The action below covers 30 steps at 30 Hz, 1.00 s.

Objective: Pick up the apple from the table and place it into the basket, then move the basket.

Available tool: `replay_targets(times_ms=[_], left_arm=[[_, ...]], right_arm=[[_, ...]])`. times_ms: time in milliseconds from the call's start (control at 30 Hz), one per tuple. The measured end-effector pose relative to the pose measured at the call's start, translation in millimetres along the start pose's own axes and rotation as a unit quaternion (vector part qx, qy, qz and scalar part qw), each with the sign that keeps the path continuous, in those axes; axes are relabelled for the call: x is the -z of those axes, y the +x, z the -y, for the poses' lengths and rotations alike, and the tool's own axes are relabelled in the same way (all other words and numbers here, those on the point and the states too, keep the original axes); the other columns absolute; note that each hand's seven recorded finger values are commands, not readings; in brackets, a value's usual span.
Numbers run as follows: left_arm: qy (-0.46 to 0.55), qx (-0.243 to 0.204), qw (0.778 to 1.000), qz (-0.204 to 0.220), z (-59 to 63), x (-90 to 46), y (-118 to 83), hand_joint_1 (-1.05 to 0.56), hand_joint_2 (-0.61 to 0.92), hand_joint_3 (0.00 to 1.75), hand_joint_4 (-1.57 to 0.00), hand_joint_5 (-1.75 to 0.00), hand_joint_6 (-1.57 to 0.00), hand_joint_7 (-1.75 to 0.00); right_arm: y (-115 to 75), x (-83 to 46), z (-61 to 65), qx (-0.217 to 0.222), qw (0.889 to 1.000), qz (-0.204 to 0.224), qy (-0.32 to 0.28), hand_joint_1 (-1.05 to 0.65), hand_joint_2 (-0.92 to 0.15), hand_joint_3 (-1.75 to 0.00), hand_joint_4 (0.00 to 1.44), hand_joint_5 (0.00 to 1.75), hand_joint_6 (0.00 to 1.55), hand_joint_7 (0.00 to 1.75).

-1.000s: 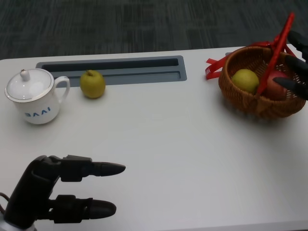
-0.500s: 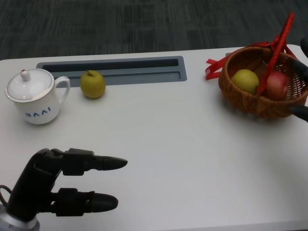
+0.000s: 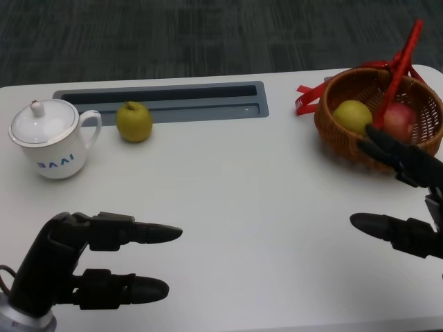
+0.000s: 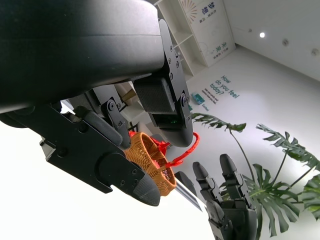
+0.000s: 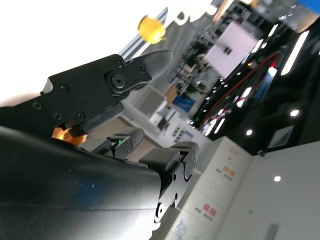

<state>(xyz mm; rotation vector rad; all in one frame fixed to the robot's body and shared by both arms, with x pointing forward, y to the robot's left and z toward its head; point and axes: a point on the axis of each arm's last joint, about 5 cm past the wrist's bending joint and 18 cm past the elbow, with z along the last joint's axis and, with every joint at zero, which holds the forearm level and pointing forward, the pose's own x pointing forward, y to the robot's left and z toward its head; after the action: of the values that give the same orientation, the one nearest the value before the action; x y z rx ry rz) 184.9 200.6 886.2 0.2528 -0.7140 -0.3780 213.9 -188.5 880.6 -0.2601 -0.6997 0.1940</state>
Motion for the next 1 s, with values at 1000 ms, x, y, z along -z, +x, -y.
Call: replay_targets(times_ms=[1000], left_arm=[[0.009, -0.006, 1.0, -0.003, -8.4, 3.0, -1.1, -0.53, 0.71, 0.0, -0.98, 0.0, -0.88, 0.0]], right_arm=[[17.0, -3.8, -55.2, -0.174, 0.98, 0.027, 0.096, -0.47, -0.8, 0.0, 0.76, 0.0, 0.68, 0.01]])
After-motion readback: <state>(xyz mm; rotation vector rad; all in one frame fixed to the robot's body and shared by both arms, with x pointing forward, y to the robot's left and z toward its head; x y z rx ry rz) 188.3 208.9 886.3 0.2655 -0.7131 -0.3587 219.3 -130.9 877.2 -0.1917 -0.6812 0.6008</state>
